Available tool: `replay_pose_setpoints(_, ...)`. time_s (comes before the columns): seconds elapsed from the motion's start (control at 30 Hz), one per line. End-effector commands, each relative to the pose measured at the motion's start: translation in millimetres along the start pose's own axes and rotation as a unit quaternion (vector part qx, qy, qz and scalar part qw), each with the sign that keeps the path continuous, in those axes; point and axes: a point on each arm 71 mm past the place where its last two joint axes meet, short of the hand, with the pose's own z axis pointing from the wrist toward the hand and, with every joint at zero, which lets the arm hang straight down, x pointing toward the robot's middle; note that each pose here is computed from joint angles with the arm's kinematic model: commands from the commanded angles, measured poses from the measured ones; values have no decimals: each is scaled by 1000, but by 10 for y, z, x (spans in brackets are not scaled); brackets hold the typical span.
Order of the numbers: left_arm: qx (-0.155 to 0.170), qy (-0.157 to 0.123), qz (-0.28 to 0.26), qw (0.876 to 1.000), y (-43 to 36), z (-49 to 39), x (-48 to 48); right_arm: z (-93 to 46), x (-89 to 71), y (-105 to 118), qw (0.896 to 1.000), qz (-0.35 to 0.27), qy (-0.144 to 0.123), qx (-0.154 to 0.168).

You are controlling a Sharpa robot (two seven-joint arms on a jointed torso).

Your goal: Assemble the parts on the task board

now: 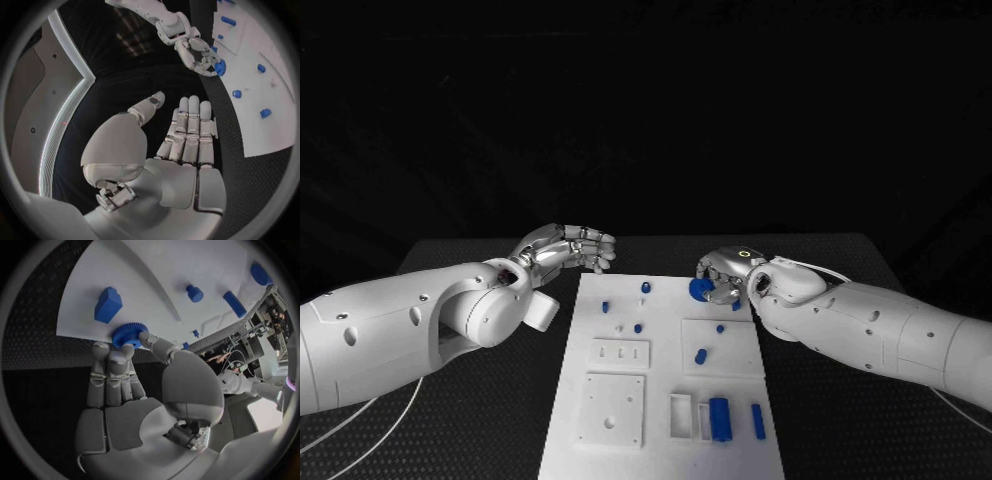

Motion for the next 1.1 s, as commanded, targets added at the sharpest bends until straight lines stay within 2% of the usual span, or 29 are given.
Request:
replay_pose_setpoints(0.03,5,7,0,1000,-16,1,13,-76,278,-80,997,-12,75,18)
replay_pose_setpoints(0.27,5,7,0,1000,-16,0,15,-85,283,-99,997,0,76,23)
replay_pose_setpoints(0.6,4,6,0,1000,-15,-3,8,-81,256,-121,998,-6,58,29)
replay_pose_setpoints(1.1,5,6,2,1000,-17,-5,15,-66,251,-75,998,-13,56,23)
